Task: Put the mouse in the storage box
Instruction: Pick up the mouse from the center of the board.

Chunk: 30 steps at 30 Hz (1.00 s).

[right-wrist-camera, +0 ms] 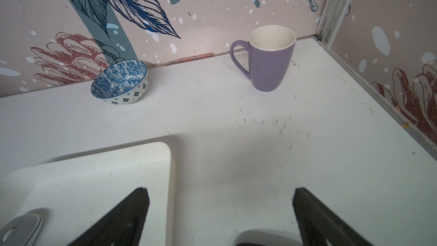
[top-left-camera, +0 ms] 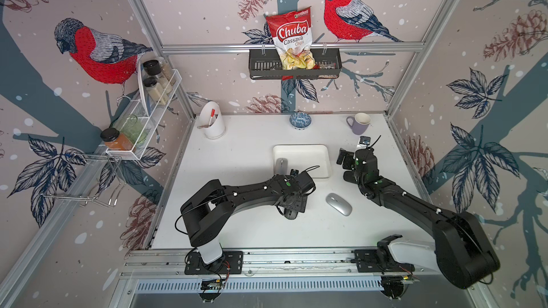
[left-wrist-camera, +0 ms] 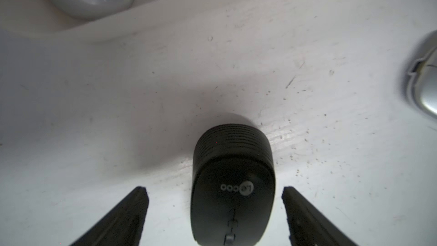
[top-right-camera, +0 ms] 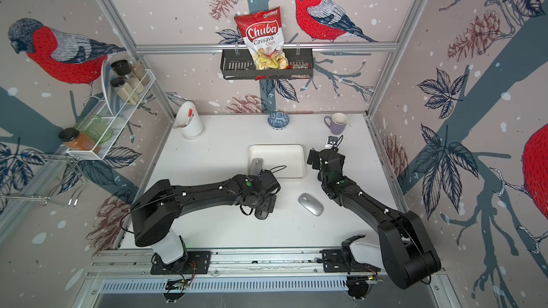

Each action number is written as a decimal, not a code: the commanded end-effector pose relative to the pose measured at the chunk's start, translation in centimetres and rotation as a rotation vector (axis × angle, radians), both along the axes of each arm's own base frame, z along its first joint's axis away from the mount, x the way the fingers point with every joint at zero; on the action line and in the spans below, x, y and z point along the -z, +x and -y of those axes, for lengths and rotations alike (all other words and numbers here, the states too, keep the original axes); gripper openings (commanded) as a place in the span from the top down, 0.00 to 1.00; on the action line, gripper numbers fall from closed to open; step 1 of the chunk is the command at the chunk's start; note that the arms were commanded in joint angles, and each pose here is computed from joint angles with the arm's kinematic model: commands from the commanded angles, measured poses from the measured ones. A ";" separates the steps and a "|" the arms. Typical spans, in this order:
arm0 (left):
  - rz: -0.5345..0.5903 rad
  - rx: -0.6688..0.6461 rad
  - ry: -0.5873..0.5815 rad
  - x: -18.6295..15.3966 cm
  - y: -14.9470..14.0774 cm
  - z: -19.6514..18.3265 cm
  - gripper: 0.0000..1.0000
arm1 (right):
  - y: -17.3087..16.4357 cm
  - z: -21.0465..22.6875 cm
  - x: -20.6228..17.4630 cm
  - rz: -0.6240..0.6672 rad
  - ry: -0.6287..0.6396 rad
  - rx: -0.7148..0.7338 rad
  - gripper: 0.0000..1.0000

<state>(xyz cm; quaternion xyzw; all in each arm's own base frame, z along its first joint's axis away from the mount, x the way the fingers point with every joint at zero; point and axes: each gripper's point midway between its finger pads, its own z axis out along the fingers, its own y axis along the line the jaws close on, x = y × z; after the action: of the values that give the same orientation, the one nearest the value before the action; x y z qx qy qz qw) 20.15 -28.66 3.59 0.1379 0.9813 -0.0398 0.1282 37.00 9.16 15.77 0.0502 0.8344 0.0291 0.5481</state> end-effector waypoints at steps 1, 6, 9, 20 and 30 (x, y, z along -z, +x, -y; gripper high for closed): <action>-0.028 0.015 0.041 1.6 -0.6 -0.3 0.11 | 0.2 -0.2 -0.3 0.018 0.025 -0.003 0.00; -0.001 0.034 0.049 2.4 -0.2 -0.1 0.24 | 0.1 -0.1 -0.1 0.016 0.016 0.002 0.00; 0.028 0.027 0.043 1.6 0.4 0.2 0.34 | 0.1 -0.1 -0.1 0.012 0.022 0.000 0.00; 0.194 0.018 0.033 -6.2 3.5 0.3 0.41 | 0.2 -0.3 1.3 -0.018 0.023 0.000 0.00; 0.366 -0.012 -0.090 -10.1 14.1 3.0 0.39 | -0.3 -0.2 0.8 0.016 0.039 0.017 0.00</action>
<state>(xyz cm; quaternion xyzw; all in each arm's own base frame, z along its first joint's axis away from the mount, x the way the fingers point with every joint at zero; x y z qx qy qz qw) 30.96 -30.16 12.26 0.1155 0.9557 -0.0458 0.2669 36.62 9.47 14.41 0.0559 0.8383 0.0393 0.5409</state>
